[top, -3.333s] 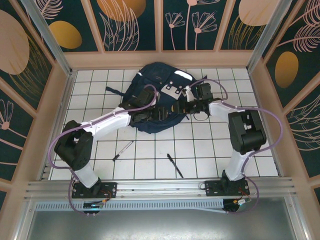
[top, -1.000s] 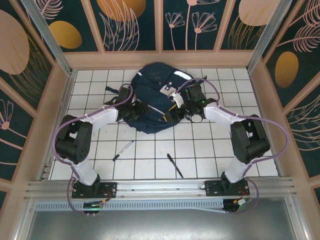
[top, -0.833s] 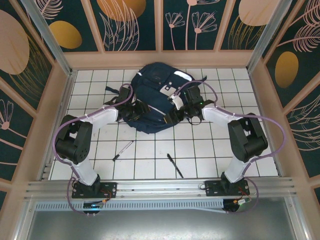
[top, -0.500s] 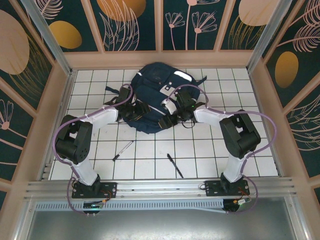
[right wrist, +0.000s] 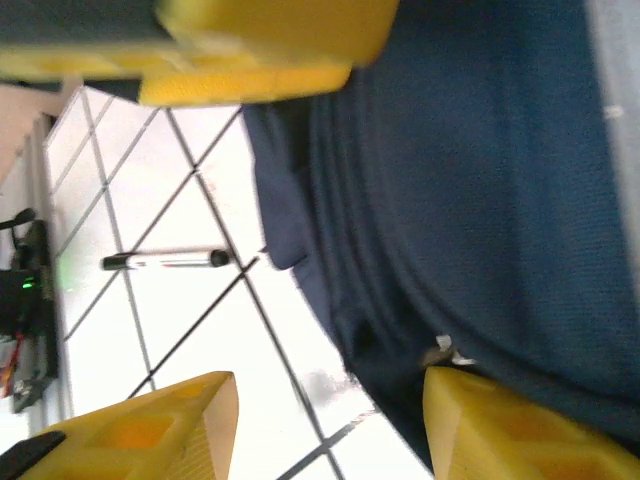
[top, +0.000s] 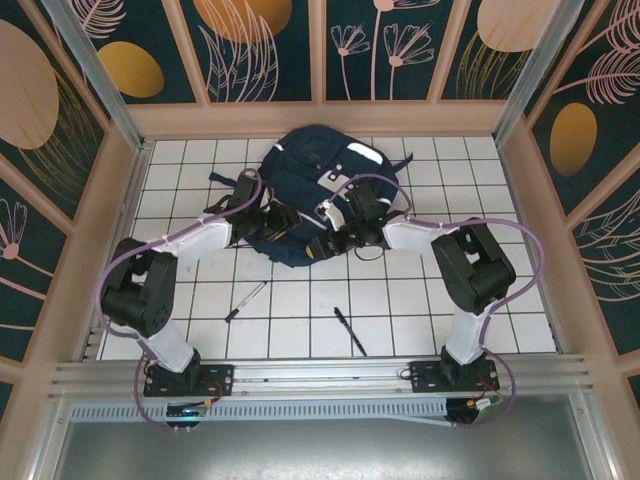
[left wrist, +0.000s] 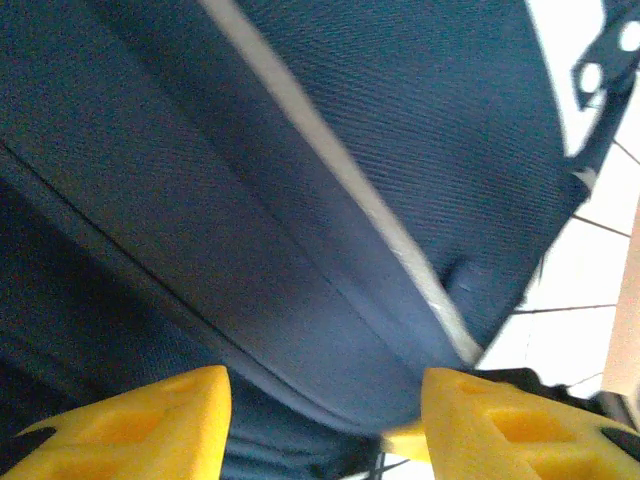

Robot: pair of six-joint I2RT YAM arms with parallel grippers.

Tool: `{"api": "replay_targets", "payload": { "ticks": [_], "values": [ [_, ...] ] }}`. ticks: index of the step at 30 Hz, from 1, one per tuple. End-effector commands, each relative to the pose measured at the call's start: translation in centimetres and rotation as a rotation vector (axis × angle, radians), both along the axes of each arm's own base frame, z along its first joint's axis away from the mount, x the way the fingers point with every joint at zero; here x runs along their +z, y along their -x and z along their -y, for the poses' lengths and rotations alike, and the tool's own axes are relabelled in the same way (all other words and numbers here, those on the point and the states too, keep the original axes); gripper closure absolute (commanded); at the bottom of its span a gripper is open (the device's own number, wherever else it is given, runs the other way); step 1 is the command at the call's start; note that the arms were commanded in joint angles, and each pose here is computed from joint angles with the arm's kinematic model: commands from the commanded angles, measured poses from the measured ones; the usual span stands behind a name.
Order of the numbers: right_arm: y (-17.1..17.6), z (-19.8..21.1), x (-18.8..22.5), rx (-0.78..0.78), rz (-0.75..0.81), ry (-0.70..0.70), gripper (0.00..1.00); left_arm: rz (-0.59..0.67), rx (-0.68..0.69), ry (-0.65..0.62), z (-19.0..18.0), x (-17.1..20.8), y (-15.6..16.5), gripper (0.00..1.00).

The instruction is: Pack the student bag

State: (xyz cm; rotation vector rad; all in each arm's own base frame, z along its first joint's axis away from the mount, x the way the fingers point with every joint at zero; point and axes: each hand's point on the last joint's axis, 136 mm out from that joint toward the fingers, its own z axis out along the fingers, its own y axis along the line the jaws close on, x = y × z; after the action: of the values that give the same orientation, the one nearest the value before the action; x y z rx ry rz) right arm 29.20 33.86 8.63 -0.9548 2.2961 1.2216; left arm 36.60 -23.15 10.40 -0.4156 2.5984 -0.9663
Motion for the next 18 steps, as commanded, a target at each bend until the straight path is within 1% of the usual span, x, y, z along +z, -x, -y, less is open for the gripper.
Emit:
{"api": "replay_targets", "payload": {
  "ticks": [1, 4, 6, 8, 9, 11, 12, 13, 14, 16, 18],
  "values": [
    [0.8, -0.4, 3.2, -0.011, 0.008, -0.086, 0.46, 0.038, -0.027, -0.012, -0.6, 2.2, 1.4, 0.48],
    [0.0, 1.6, 3.1, -0.101, 0.048, -0.01, 0.42, 0.034, -0.038, 0.008, -0.5, 2.2, 2.4, 0.48],
    [-0.8, 2.8, 3.2, -0.159, 0.06, 0.018, 0.39, 0.03, -0.053, -0.003, -0.3, 1.3, 3.3, 0.49],
    [-2.3, 4.0, 3.0, -0.257, 0.07, 0.063, 0.38, 0.054, -0.078, -0.022, 0.7, 1.3, 3.7, 0.48],
    [-3.4, 5.0, 2.8, -0.331, 0.068, 0.091, 0.38, 0.068, -0.089, -0.023, 1.3, 1.5, 3.7, 0.49],
    [-6.3, 7.9, 2.1, -0.527, 0.012, 0.141, 0.37, 0.103, -0.126, -0.058, 2.5, 1.4, 3.8, 0.49],
    [-7.2, 8.9, 1.8, -0.612, -0.044, 0.146, 0.38, 0.137, -0.145, -0.077, 3.3, 2.1, 3.3, 0.49],
    [-7.6, 9.4, 1.6, -0.684, -0.097, 0.136, 0.38, 0.151, -0.165, -0.108, 3.7, 1.9, 3.2, 0.49],
    [-7.7, 9.2, 1.6, -0.722, -0.144, 0.11, 0.38, 0.162, -0.186, -0.14, 4.1, 1.7, 3.0, 0.49],
    [-7.4, 7.7, 1.7, -0.745, -0.219, 0.059, 0.38, 0.167, -0.2, -0.189, 4.3, 0.9, 2.6, 0.49],
    [-7.7, 6.6, 1.7, -0.777, -0.271, 0.047, 0.38, 0.169, -0.229, -0.212, 4.8, 0.1, 2.6, 0.49]
  ]
}}
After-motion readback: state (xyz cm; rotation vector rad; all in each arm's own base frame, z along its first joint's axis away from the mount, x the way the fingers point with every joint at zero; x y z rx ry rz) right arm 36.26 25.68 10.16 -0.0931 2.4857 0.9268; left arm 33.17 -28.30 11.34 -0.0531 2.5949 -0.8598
